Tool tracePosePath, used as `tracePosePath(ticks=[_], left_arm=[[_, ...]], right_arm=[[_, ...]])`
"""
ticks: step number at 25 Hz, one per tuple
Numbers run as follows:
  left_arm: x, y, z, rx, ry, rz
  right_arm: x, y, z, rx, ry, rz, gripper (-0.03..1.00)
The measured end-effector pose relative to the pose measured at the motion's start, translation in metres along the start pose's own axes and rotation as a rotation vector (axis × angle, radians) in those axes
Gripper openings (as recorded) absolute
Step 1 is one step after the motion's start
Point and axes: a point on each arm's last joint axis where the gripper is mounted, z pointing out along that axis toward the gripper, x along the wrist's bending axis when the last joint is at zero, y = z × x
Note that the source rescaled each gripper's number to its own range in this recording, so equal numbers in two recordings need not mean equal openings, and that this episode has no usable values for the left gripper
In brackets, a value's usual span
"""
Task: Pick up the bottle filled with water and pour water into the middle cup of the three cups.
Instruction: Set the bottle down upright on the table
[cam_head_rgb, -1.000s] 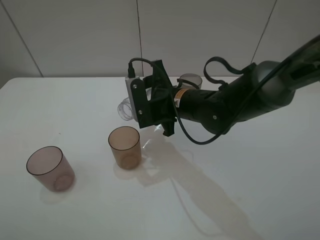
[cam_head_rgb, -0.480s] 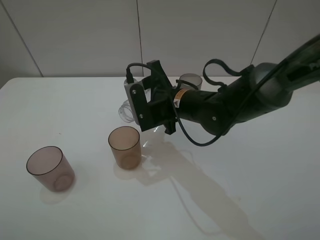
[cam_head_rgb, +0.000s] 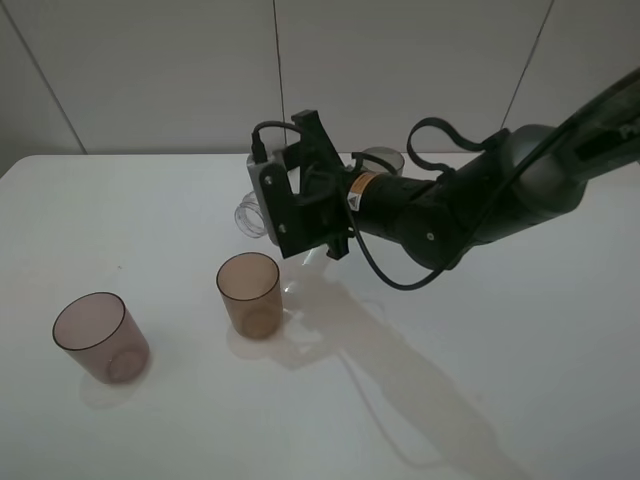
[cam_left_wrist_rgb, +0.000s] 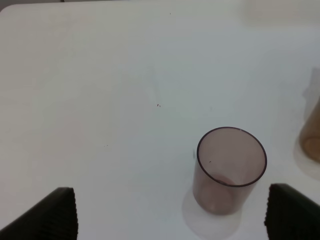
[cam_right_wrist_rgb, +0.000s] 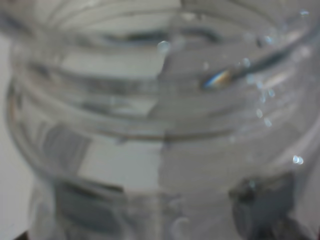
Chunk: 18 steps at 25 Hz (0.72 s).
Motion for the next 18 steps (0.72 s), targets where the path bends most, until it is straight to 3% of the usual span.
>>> tracePosePath(ticks=[7,18], left_arm=[[0.0000,0.0000,0.0000,0.000,0.000,0.000],[0.0000,0.0000,0.0000,0.000,0.000,0.000]], right_arm=[[-0.0023,0.0003,0.0000,-0.002,-0.026,-0.089,0.00],[-0.0053,0.0004,-0.0002,-0.001,-0.058,-0.103,0.00]])
